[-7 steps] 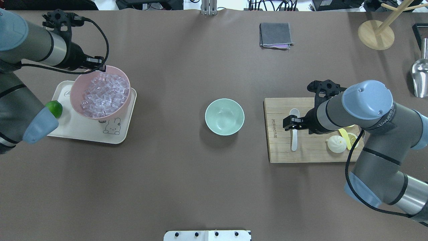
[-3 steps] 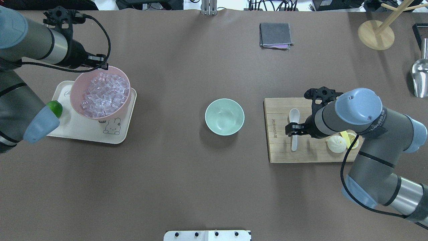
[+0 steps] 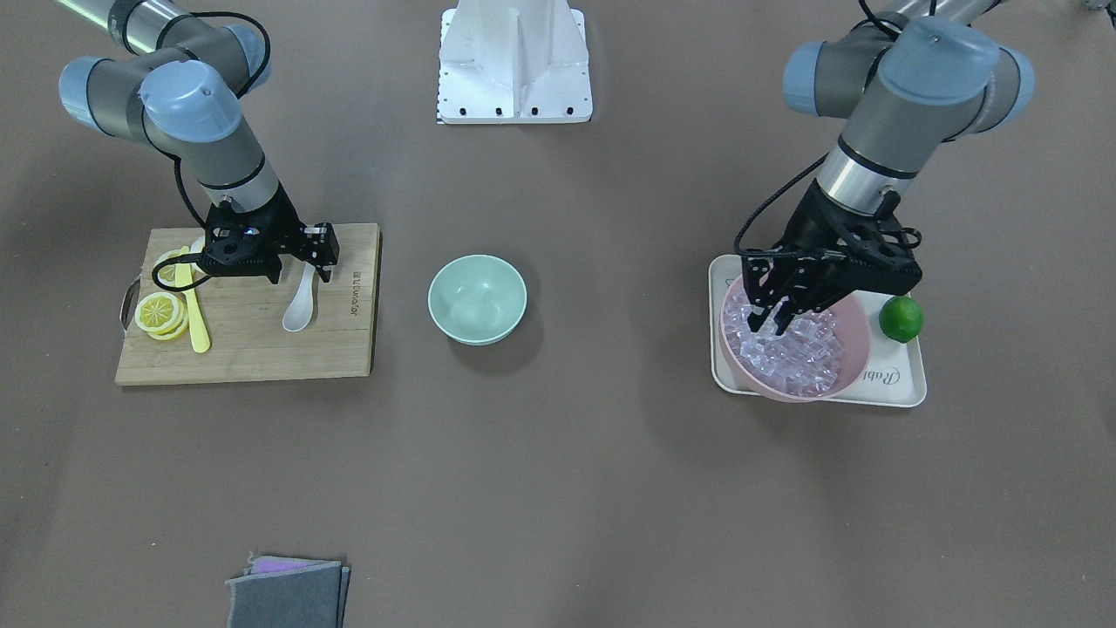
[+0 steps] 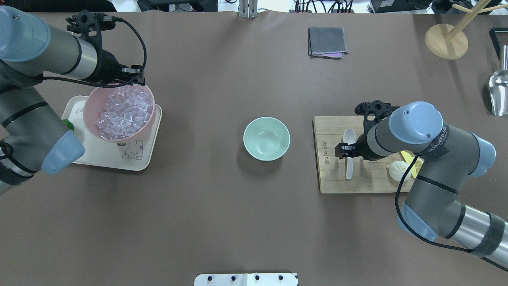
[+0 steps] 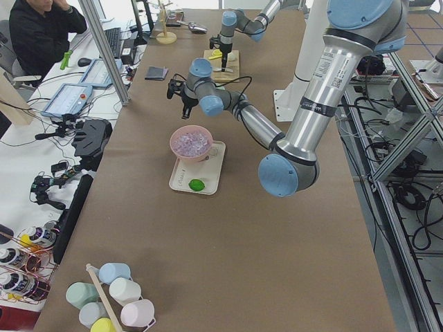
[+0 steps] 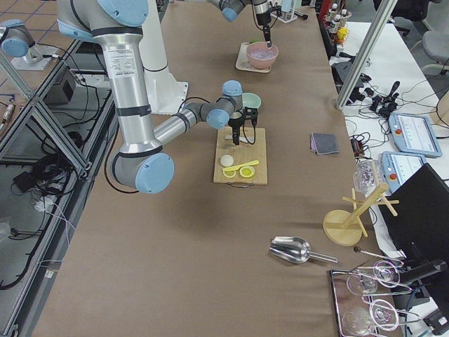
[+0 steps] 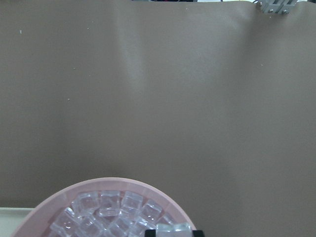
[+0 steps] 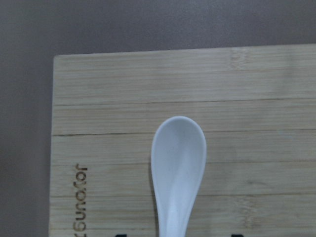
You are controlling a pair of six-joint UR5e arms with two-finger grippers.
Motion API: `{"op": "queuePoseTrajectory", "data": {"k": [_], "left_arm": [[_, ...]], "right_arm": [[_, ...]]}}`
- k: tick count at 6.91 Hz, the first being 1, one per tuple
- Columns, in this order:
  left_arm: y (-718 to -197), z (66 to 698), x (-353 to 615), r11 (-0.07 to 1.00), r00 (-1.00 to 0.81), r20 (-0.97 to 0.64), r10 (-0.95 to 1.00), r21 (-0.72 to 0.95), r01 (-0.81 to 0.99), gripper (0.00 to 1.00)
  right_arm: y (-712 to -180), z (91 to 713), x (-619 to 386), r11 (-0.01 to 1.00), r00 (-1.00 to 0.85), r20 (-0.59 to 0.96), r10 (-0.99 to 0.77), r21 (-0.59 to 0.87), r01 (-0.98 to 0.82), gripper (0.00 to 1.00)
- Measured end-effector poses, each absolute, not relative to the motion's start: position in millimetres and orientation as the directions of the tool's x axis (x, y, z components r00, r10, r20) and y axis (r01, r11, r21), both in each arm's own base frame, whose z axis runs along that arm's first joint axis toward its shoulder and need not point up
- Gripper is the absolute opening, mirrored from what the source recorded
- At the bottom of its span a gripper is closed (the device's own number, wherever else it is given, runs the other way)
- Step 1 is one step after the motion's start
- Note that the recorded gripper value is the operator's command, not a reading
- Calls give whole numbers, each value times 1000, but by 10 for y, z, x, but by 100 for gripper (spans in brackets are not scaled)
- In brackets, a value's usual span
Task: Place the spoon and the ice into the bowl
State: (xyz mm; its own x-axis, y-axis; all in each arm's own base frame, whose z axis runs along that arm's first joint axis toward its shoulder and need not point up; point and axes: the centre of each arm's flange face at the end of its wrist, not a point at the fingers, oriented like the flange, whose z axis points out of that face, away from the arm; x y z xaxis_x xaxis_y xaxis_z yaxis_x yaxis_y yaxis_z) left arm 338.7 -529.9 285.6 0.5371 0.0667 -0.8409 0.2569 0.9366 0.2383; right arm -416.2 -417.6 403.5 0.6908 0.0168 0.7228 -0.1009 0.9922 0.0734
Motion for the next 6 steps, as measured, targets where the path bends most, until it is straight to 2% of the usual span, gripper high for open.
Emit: {"op": "queuePoseTrajectory", "data": {"k": [1, 3, 4, 5, 6], "left_arm": [[-5198, 2729, 3604, 942, 516, -855, 53, 214, 258, 0], [-4967, 2530, 4038, 943, 494, -869, 38, 194, 269, 0], [-4869, 2460, 4197, 942, 486, -874, 27, 185, 281, 0], [-4815, 2422, 4285, 940, 481, -877, 16, 177, 290, 0], [-4769, 2410, 4352, 939, 480, -877, 9, 172, 298, 0]], "right_arm": [[-4187, 4036, -4173, 992, 691, 722, 17, 74, -101, 71], [-4199, 4036, -4173, 992, 691, 722, 18, 74, -103, 51], [-4202, 4037, -4164, 992, 691, 723, 19, 74, -104, 8], [-4202, 4041, -4159, 992, 691, 722, 20, 73, -106, 0], [-4196, 4042, -4166, 992, 692, 722, 20, 74, -106, 0]]}}
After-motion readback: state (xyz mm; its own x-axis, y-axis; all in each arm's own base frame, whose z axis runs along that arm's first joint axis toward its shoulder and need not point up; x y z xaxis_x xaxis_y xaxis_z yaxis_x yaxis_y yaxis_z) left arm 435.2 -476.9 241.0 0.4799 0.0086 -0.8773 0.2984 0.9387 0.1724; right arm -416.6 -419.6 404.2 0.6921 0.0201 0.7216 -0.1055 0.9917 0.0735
